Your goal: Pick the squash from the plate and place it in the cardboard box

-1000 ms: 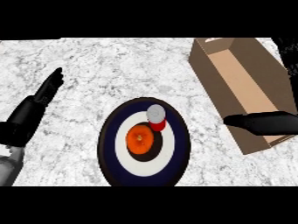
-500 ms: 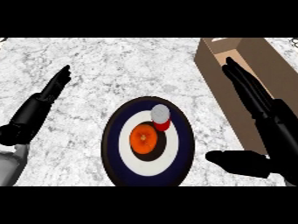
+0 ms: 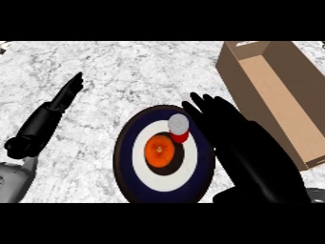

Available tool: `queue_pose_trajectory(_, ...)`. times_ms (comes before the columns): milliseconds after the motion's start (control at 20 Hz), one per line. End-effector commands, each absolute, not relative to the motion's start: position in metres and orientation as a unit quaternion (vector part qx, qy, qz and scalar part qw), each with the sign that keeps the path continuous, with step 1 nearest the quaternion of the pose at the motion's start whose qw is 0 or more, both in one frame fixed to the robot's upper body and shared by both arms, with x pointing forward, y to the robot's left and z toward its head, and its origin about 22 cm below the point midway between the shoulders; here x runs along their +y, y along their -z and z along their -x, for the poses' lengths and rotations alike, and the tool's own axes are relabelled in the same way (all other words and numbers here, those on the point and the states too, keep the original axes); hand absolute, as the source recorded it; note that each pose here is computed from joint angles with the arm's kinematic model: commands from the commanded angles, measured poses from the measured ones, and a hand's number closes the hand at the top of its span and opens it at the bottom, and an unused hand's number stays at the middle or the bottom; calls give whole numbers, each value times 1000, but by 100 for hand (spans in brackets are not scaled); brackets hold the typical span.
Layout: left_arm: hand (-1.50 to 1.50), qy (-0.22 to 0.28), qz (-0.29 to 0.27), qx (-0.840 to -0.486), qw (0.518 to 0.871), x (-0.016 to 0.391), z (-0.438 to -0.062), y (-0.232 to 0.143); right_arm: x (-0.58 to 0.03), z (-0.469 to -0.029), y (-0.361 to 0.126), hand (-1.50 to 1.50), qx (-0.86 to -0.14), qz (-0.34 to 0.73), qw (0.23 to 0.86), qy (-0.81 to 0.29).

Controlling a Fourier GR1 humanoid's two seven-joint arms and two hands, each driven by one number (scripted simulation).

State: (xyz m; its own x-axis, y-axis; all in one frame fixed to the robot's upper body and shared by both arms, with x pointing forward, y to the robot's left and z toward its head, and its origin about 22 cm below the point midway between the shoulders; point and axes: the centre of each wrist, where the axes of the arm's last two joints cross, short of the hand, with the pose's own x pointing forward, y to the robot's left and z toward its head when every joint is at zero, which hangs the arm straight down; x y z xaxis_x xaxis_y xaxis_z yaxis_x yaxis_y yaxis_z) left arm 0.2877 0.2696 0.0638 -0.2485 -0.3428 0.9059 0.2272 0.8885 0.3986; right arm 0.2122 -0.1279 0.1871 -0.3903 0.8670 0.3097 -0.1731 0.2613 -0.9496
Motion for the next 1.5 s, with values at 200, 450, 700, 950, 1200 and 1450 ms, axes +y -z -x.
queue_pose_trajectory(200, 0, 233, -42, -756, 610, 268, -301, -69, -46, -208, -197, -150, -527, 321, 469, -632)
queue_pose_trajectory(450, 0, 239, -43, -755, 610, 268, -292, -67, -22, -216, -181, -150, -482, 319, 502, -643)
queue_pose_trajectory(700, 0, 232, -47, -753, 614, 267, -294, -75, 10, -195, -173, -150, -466, 311, 521, -644)
queue_pose_trajectory(950, 0, 222, -45, -758, 611, 258, -287, -61, 19, -205, -165, -150, -461, 323, 529, -635)
queue_pose_trajectory(1200, 0, 232, -42, -758, 609, 262, -286, -66, 24, -215, -161, -150, -450, 357, 525, -628)
queue_pose_trajectory(1450, 0, 228, -41, -756, 612, 270, -291, -57, 26, -219, -148, -150, -438, 361, 513, -644)
